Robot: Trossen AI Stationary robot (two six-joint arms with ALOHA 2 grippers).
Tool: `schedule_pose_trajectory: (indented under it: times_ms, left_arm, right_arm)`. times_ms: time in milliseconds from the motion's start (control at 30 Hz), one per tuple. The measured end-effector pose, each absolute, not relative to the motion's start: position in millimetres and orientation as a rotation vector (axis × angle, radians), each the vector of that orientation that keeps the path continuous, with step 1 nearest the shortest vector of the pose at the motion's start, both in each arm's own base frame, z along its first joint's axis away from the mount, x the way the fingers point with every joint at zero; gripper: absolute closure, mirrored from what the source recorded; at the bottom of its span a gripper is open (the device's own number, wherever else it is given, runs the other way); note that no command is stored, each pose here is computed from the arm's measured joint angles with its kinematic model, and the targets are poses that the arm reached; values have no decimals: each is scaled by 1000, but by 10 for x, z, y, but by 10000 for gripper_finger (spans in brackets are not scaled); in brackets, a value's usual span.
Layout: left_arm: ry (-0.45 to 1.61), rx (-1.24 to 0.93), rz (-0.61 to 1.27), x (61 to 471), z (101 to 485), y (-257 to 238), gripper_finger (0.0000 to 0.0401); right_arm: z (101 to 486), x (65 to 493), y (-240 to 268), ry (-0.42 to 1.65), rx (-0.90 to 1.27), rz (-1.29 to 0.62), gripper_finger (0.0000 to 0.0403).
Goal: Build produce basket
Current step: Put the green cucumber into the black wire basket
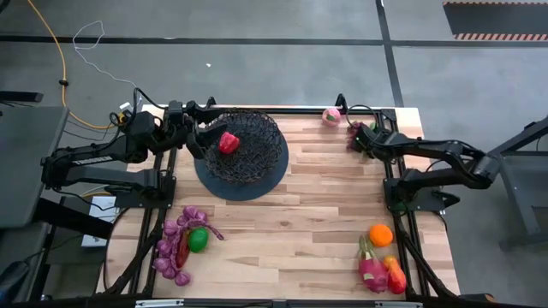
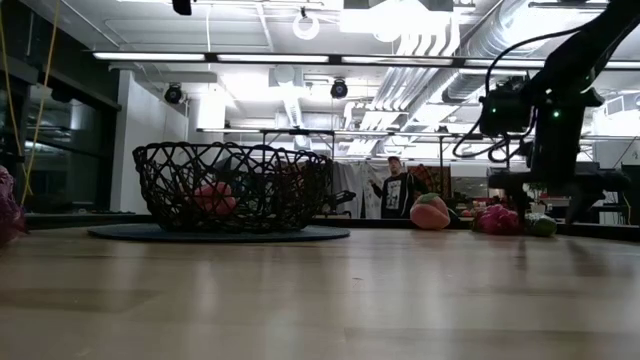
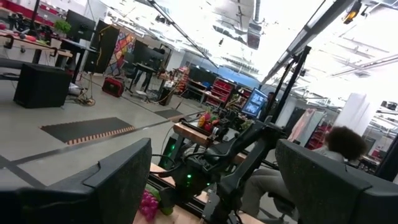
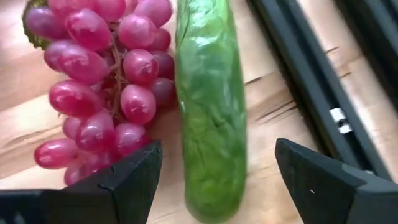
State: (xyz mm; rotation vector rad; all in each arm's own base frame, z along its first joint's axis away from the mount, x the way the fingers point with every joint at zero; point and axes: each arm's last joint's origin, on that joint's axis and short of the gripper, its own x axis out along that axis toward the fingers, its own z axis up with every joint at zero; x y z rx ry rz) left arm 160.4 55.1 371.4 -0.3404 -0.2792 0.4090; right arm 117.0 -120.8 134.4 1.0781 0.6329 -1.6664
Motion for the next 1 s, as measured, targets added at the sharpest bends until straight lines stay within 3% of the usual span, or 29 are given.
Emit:
schedule_pose_trajectory:
  times_ms: [267, 567, 767, 1000]
  left_arm:
    - [-279, -341, 409, 1605, 3713, 551, 71]
    - [-283, -342, 431, 1602, 3713, 557, 71]
    - [-283, -342, 431, 1602, 3713, 557, 71]
    - [-279, -324, 433, 1602, 3713, 557, 71]
  right_arm:
    - [1218, 1183, -1261, 710, 1095, -1694, 171]
    - [1289, 1150, -1229, 717, 1072, -1658, 296]
    - [1528, 1116, -1170, 628, 1064, -1594, 300]
    - [2293, 1163, -1144, 421, 850, -1432, 291]
